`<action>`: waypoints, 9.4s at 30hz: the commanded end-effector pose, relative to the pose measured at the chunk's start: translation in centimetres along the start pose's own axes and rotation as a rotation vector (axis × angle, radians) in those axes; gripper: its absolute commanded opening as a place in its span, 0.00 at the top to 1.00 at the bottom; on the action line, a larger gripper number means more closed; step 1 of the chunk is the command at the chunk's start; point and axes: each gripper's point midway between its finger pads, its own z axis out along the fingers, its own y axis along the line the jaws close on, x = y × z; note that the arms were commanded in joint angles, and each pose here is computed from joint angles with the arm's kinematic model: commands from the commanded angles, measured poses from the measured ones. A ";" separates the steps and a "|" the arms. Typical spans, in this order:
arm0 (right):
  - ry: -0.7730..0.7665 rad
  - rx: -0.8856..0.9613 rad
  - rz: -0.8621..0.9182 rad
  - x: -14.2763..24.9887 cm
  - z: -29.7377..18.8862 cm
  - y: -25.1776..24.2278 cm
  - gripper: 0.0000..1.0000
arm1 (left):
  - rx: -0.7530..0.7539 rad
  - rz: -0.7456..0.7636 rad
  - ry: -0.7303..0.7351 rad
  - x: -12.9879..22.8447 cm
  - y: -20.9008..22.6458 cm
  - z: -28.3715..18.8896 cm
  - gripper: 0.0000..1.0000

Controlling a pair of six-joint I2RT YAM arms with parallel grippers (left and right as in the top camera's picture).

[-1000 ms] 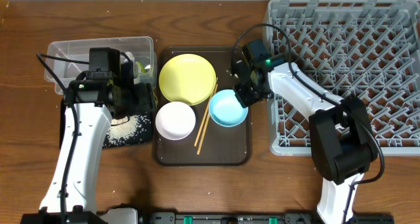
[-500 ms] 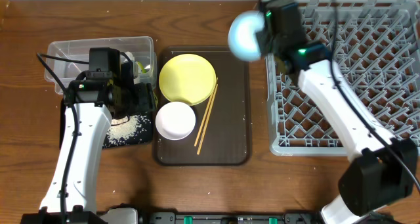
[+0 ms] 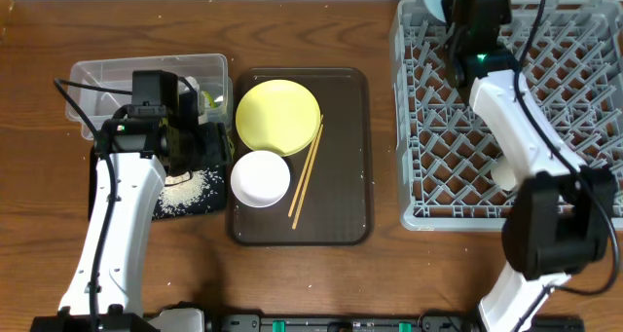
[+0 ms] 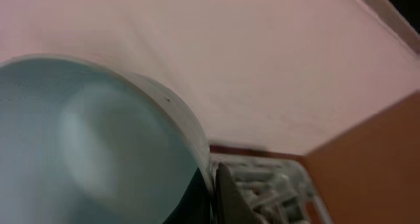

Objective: Sort waste into correct bins and load items into the dishwasher rack
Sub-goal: 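Carry the light-blue bowl to the rack's far edge and release, then reach the right gripper to the white bowl and grasp its rim, then carry the white bowl into the rack beside the blue bowl, then reach the right gripper to the chopsticks and grasp one chopstick, then carry the chopstick to the rack and stand it in a slot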

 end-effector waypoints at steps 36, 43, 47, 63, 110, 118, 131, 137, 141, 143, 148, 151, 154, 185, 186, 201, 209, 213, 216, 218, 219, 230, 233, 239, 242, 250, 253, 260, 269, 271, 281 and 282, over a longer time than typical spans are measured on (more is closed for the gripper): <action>0.368 -0.074 -0.119 11.6 -0.6 9.0 0.99 | -0.012 0.007 -0.011 -0.2 0.2 -0.3 0.32; 0.416 -0.193 -0.036 11.0 -3.5 9.6 0.61 | -0.012 0.007 -0.011 -0.2 0.2 -0.3 0.32; 0.365 -0.296 0.017 8.2 -5.3 9.7 0.39 | -0.012 0.007 -0.011 -0.2 0.2 -0.3 0.32; 0.360 -1.233 0.033 4.7 -22.6 23.8 0.33 | -0.277 -0.349 -0.045 0.1 8.5 -2.0 0.24; 0.228 -0.627 0.031 0.9 -16.6 12.7 0.99 | -0.319 -0.579 -0.041 1.4 13.4 -3.5 0.15; 0.101 -0.161 -0.137 -0.8 -8.3 0.0 0.99 | -0.318 -0.578 -0.047 1.3 13.4 -3.5 0.15; 0.225 0.265 -0.388 3.8 0.2 -7.9 0.99 | -0.317 -0.579 -0.047 1.3 13.4 -3.5 0.15; 0.268 0.331 -0.381 6.4 2.5 -7.0 0.99 | -0.311 -0.578 -0.045 1.3 13.3 -3.5 0.15; 0.293 0.312 -0.399 7.9 3.4 -5.7 0.99 | -0.310 -0.579 -0.045 1.3 13.3 -3.5 0.14; 0.307 0.308 -0.394 8.7 3.6 -5.3 0.99 | -0.310 -0.579 -0.046 1.3 13.3 -3.5 0.14; 0.325 0.317 -0.390 9.5 3.9 -5.0 0.99 | -0.310 -0.579 -0.045 1.3 13.3 -3.5 0.15; 0.320 0.317 -0.378 9.4 3.8 -4.8 0.99 | -0.310 -0.579 -0.046 1.2 13.3 -3.5 0.15; 0.326 0.295 -0.394 9.5 3.5 -3.8 0.99 | -0.310 -0.579 -0.046 1.2 13.3 -3.5 0.14; 0.342 -0.673 0.242 4.3 -10.4 9.6 0.53 | -0.310 -0.578 -0.045 1.3 13.3 -3.5 0.14; 0.345 -0.753 0.270 3.8 -11.7 10.6 0.53 | -0.310 -0.578 -0.045 1.3 13.3 -3.5 0.14; 0.824 -1.051 0.182 11.1 -26.9 26.1 0.45 | -0.310 -0.578 -0.045 1.2 13.3 -3.5 0.13; 0.970 -0.923 0.092 16.8 -29.1 30.3 0.51 | -0.310 -0.579 -0.044 1.3 13.3 -3.5 0.13; 1.015 -0.880 0.061 19.1 -29.7 31.7 0.51 | -0.310 -0.579 -0.044 1.3 13.3 -3.5 0.13; 1.032 -0.855 0.036 20.4 -29.8 32.3 0.51 | -0.310 -0.579 -0.044 1.3 13.3 -3.5 0.13; 1.032 -0.831 0.020 21.1 -29.5 32.4 0.53 | -0.310 -0.579 -0.044 1.3 13.3 -3.5 0.13; 1.032 -0.825 0.015 21.2 -29.4 32.4 0.53 | -0.310 -0.579 -0.044 1.3 13.3 -3.5 0.13; 1.057 -0.757 -0.032 22.7 -28.9 31.4 0.63 | -0.310 -0.579 -0.044 1.3 13.3 -3.5 0.13; 1.068 -0.745 -0.040 23.0 -28.9 31.1 0.66 | -0.310 -0.579 -0.045 1.3 13.3 -3.5 0.13; 1.085 -0.730 -0.030 23.2 -28.3 30.5 0.91 | -0.310 -0.578 -0.045 1.2 13.3 -3.5 0.13; 1.103 -0.720 -0.020 23.3 -27.9 30.0 0.97 | -0.310 -0.579 -0.044 1.3 13.3 -3.5 0.13; 1.124 -0.689 0.022 23.0 -25.9 28.0 0.99 | -0.310 -0.579 -0.045 1.3 13.3 -3.5 0.13; 1.078 -0.711 0.050 21.0 -24.5 26.4 0.99 | -0.310 -0.579 -0.044 1.3 13.3 -3.5 0.13; 0.896 -0.757 0.123 14.7 -21.6 19.5 0.99 | -0.310 -0.579 -0.045 1.3 13.3 -3.5 0.13; 0.913 -0.650 0.203 14.3 -19.5 10.5 0.99 | -0.310 -0.578 -0.049 1.2 13.3 -3.5 0.13; 0.954 -0.626 0.211 15.4 -19.1 9.6 0.99 | -0.310 -0.578 -0.049 1.2 13.3 -3.5 0.13; 0.990 -0.667 0.188 18.8 -18.3 10.3 0.97 | -0.310 -0.578 -0.048 1.2 13.3 -3.5 0.13; 0.979 -0.682 0.178 18.7 -18.4 10.6 0.94 | -0.310 -0.578 -0.048 1.2 13.3 -3.5 0.13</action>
